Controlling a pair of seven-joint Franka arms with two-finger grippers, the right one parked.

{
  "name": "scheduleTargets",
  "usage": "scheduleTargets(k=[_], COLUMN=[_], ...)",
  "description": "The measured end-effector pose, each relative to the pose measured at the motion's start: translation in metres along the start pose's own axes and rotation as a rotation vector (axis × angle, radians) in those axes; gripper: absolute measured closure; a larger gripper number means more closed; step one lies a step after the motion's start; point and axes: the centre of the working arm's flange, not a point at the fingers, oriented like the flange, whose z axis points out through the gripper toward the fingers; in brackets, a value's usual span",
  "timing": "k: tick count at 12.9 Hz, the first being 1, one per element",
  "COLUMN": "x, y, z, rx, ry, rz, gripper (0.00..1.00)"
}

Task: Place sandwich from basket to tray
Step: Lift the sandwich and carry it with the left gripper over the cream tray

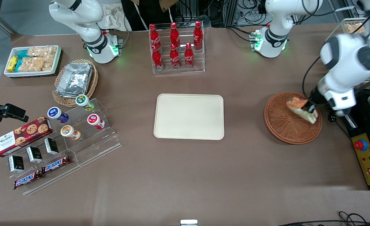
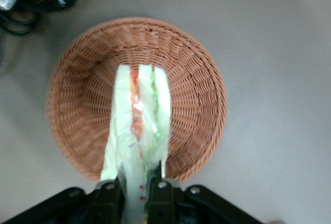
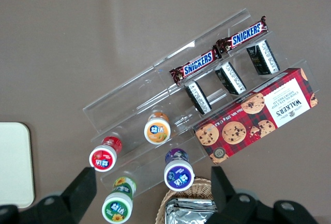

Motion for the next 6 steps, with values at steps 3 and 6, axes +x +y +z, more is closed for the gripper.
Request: scheduleTargets(k=[3, 6], x=[-0.021, -0.083], y=[0.013, 0.042], z=[-0.119, -0.186], rx=[0.057, 0.031], ry=[-0.033, -0.011], rz=[0.202, 0.410], gripper=[0.81, 0.81])
